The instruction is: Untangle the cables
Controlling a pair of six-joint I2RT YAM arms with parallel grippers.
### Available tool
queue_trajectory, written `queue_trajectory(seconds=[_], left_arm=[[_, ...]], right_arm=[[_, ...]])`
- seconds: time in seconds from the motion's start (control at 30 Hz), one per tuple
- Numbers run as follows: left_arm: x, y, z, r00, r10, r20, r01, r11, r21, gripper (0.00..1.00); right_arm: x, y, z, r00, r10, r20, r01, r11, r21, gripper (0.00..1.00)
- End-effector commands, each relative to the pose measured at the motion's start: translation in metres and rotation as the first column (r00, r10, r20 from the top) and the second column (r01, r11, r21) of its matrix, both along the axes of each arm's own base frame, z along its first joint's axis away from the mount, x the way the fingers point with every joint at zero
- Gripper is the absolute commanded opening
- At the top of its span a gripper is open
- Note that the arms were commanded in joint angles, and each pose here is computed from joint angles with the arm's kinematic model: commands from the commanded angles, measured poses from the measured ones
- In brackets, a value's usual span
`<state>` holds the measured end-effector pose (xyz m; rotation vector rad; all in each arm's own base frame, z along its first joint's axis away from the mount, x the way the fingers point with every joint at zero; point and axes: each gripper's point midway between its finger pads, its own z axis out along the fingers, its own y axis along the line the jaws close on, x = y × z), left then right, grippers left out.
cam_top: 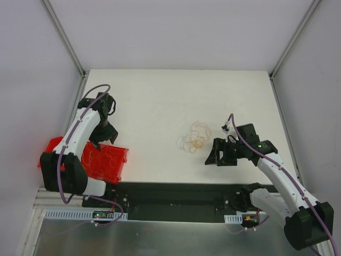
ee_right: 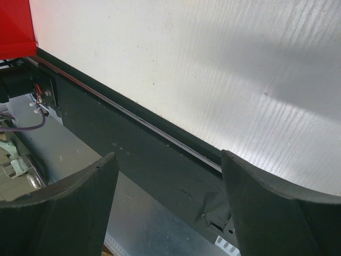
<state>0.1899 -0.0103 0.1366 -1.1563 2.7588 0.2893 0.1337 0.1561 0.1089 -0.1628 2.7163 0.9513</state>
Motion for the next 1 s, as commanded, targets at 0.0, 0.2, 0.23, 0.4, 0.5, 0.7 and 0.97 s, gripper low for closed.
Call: queue_trajectory(seconds=[0.0,0.2,0.23,0.4,0.5,0.7,0.97], left_arm=[[0.029,0.042,-0.009,0.966,-0.206,-0.157,0.235,0.951,0.200,0.56],[0.059,0.044,-0.020,0.934,-0.295,-0.201,0.334,0.921,0.202,0.45],[0.061,0.043,-0.023,0.932,-0.300,-0.204,0.338,0.921,0.191,0.44],[0.061,0.034,-0.040,0.915,-0.321,-0.246,0.362,0.921,0.146,0.43],[0.055,0.026,-0.051,0.897,-0.343,-0.279,0.386,0.915,0.117,0.44],[0.047,0.020,-0.063,0.883,-0.357,-0.303,0.403,0.909,0.103,0.36],[0.021,0.035,-0.027,0.939,-0.250,-0.238,0.303,0.926,0.225,0.00]], right_arm=[[0.003,-0.002,0.001,1.000,-0.013,0.022,0.013,1.000,0.003,0.79],[0.004,-0.001,0.003,1.000,-0.012,0.024,0.012,1.000,0.002,0.79],[0.003,-0.002,0.002,1.000,-0.014,0.022,0.014,1.000,0.002,0.79],[0.004,-0.001,0.002,1.000,-0.009,0.024,0.009,1.000,0.000,0.79],[0.004,-0.001,0.002,1.000,-0.008,0.026,0.008,1.000,0.000,0.79],[0.004,-0.001,0.000,1.000,-0.006,0.016,0.006,1.000,0.000,0.79],[0.003,-0.001,0.000,1.000,-0.003,0.015,0.003,1.000,0.000,0.79]])
